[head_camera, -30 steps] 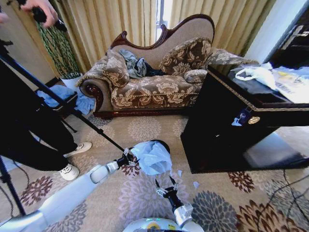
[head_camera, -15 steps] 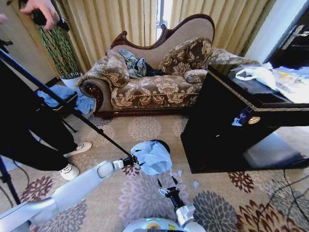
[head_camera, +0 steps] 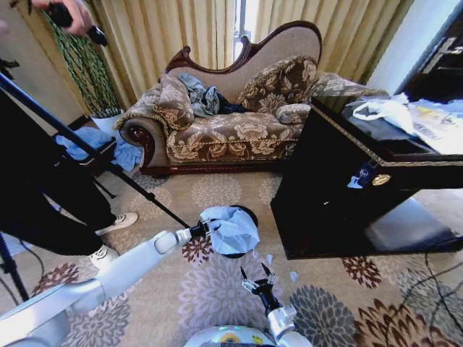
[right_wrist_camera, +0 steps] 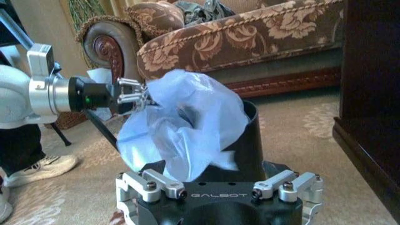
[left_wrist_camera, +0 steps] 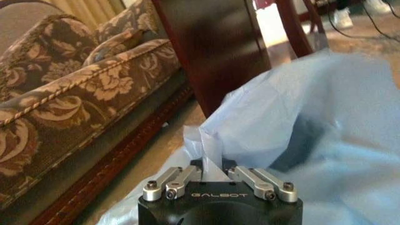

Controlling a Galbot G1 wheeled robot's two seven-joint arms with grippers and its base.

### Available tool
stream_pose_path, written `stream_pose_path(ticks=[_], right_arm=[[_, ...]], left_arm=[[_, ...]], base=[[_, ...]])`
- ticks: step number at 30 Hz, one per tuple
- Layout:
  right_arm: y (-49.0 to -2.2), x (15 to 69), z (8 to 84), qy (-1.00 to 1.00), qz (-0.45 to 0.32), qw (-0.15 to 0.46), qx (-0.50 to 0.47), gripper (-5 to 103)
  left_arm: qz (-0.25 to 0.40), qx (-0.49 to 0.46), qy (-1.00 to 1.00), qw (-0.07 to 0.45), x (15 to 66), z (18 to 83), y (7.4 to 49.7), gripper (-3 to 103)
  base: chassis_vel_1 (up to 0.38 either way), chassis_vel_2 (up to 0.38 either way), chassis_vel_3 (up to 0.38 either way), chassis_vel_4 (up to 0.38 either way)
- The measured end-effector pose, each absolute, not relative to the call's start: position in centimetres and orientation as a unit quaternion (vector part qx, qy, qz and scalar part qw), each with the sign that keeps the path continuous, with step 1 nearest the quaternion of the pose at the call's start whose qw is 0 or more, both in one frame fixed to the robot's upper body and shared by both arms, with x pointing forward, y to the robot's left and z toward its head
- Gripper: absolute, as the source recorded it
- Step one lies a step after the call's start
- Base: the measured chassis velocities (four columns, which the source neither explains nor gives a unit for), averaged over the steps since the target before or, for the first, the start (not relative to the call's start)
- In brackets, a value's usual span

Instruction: Place a garbage bag over the trash bin.

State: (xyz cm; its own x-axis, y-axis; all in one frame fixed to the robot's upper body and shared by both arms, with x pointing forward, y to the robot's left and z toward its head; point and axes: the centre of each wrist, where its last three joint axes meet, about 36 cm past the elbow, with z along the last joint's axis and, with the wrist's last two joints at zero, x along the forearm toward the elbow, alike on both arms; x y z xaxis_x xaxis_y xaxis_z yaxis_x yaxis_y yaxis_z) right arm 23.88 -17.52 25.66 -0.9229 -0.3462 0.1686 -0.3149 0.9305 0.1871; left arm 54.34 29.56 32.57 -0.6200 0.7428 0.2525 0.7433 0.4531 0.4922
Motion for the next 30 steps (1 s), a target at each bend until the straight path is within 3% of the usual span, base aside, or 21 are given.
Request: stream_pose_path(ticks=[5,17,22,30], right_arm=[[-17.7,24.3,25.7,-0.978,-0.072,0.095,0.171,100],[-18.1,24.9,26.3,-0.983,-0.045,0.013,0.177,100],[-19.3,25.0,27.0,-0.974,-0.038,-0.054,0.215,100],[-20.6,25.0,26.5,-0.96,-0.026,-0.09,0.265,100]], left_arm=[[-0.247,-0.428,-0.869,0.017,54.4,33.2,29.4,2],[-0.144,-0.379,-0.912,0.065,54.9,33.7,27.9,0],[-0.088,-0.346,-0.931,0.082,56.1,34.5,26.9,0],[-0.034,-0.328,-0.939,0.095,57.8,35.8,24.6,0]], base=[[0.0,0.0,0.0,0.0],[0.0,0.0,0.0,0.0],[0.0,0.0,0.0,0.0],[0.0,0.0,0.0,0.0]])
